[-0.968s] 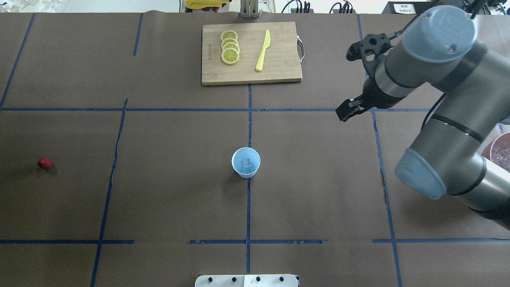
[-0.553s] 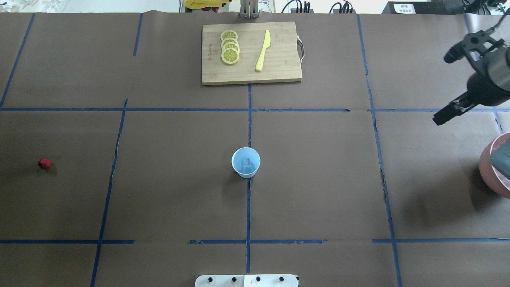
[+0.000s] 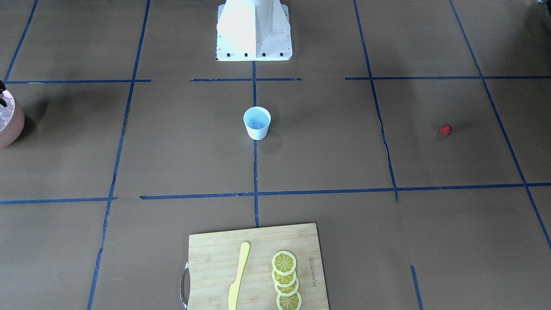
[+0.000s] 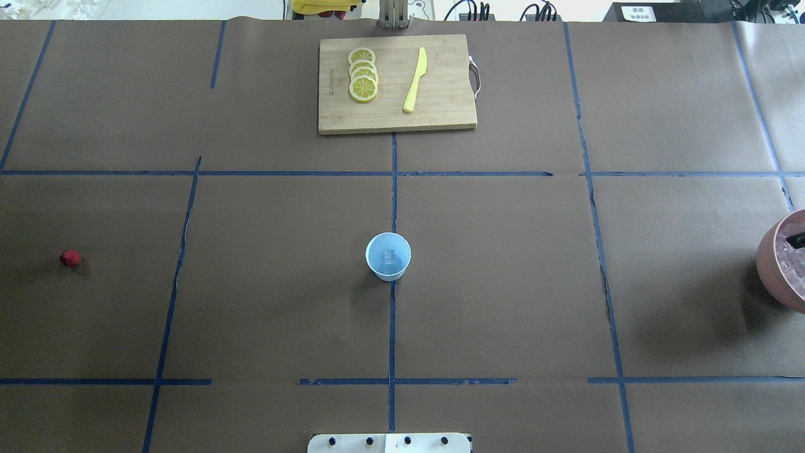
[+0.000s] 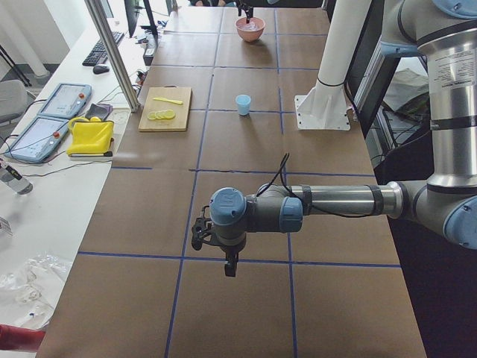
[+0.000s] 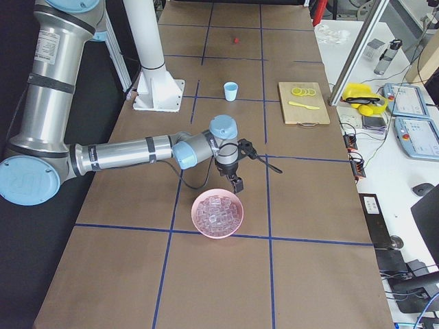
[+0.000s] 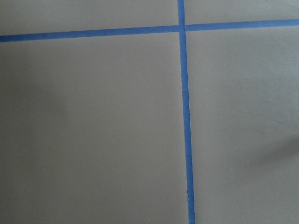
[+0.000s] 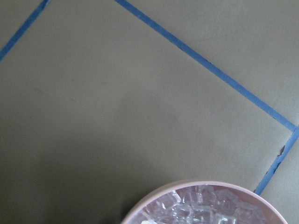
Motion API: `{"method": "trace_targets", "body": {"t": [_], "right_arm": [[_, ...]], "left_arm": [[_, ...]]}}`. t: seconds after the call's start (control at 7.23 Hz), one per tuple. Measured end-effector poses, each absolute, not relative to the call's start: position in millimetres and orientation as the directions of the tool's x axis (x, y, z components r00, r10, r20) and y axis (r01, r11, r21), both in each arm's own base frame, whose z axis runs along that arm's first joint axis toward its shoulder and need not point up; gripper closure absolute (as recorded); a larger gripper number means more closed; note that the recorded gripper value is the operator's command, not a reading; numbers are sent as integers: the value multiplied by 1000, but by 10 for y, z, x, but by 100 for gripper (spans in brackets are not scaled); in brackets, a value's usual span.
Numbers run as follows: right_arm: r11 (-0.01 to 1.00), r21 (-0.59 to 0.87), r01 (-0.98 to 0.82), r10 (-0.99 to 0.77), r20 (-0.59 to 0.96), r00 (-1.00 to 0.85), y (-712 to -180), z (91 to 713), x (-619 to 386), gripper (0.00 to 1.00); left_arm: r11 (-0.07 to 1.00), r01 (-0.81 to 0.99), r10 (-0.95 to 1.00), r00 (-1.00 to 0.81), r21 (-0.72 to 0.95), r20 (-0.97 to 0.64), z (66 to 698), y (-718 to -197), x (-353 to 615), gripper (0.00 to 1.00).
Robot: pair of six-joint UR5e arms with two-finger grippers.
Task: Put ice and strawberries in cup
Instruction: 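Grasp a third ice cube from the pink bowl with the right gripper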
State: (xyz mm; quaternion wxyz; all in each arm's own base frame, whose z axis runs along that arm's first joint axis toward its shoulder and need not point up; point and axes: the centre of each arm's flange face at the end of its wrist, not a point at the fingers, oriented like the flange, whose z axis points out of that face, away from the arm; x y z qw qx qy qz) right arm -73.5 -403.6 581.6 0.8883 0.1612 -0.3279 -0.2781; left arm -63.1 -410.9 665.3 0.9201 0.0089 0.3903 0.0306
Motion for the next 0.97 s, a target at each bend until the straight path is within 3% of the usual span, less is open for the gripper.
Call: {"method": "trace_targets", "body": {"t": [0.55, 0.97], "right_arm": [[789, 431, 437, -612, 493, 618, -3784, 6615, -478, 7], [804, 397, 442, -594, 504, 627, -3738, 6791, -462, 12]], "left_arm": [[998, -49, 66, 693, 44, -717, 6634, -4106, -631, 0], [998, -49, 68, 693, 47, -717, 6619, -4112, -631, 0]]}}
